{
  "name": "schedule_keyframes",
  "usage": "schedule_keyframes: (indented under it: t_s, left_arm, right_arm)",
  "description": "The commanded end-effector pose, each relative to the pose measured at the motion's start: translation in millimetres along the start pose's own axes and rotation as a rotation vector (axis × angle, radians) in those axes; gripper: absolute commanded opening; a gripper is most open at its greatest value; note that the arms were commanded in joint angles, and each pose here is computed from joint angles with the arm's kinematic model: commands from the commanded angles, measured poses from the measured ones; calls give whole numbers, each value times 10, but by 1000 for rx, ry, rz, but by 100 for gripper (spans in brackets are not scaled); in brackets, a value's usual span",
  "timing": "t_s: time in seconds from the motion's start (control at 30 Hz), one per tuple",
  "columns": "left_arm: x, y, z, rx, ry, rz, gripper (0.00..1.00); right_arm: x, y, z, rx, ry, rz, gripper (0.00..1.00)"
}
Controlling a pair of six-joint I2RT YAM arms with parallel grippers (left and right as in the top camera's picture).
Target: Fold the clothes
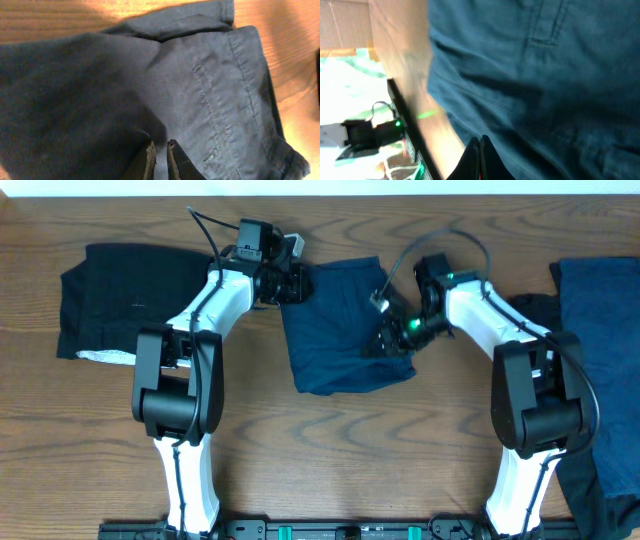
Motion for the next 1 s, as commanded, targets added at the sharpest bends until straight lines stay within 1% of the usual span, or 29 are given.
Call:
schedule_keyframes:
  t_s: [0.0, 0.03, 0.1, 0.2, 0.3, 0.37, 0.5, 0.57, 0.67, 0.87, 0.97]
  left_arm:
    - [110, -118, -97, 29, 15, 13, 12]
    - [129, -151, -118, 34, 19, 13, 12]
    - [158, -201, -147, 42, 23, 13, 12]
    - [194, -261, -197, 57, 32, 13, 12]
    - [178, -236, -157, 42, 61, 13, 11]
    - [142, -141, -57, 12, 71, 13, 11]
    - [-80, 213, 203, -70, 36, -8, 11]
    - [-196, 397, 297, -104, 17, -9, 11]
    - [-275, 535, 346, -123, 5, -10, 11]
    - [-201, 455, 266, -89, 29, 5, 11]
    - [-77, 360, 262, -93, 31, 61, 11]
  right_arm:
    - [-190, -145, -109, 8, -70, 6, 1]
    - [-318, -194, -112, -18, -138, -36, 1]
    - [-361, -207, -115, -31, -176, -33, 1]
    - [-405, -167, -108, -42, -202, -30, 1]
    - [-421, -146, -110, -45, -235, -30, 1]
    - [-425, -140, -111, -45, -249, -29, 1]
    - [-422, -137, -123, -40, -256, -27, 1]
    - [-381, -139, -139, -28, -262, 6, 1]
    - [-293, -121, -145, -16, -248, 73, 1]
    - [-264, 33, -161, -34, -213, 96, 1]
    - [-342, 89, -179, -41, -228, 63, 1]
Point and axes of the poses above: each gripper's point midway between its finger pads, its own y axis back along the fingers, its own x axis along the line the jaws close on, z = x × y, the point moved 5 cm from there along y, back along the fingers, and after that the axes turned 10 degrees about -y, right-handed, at the moved point
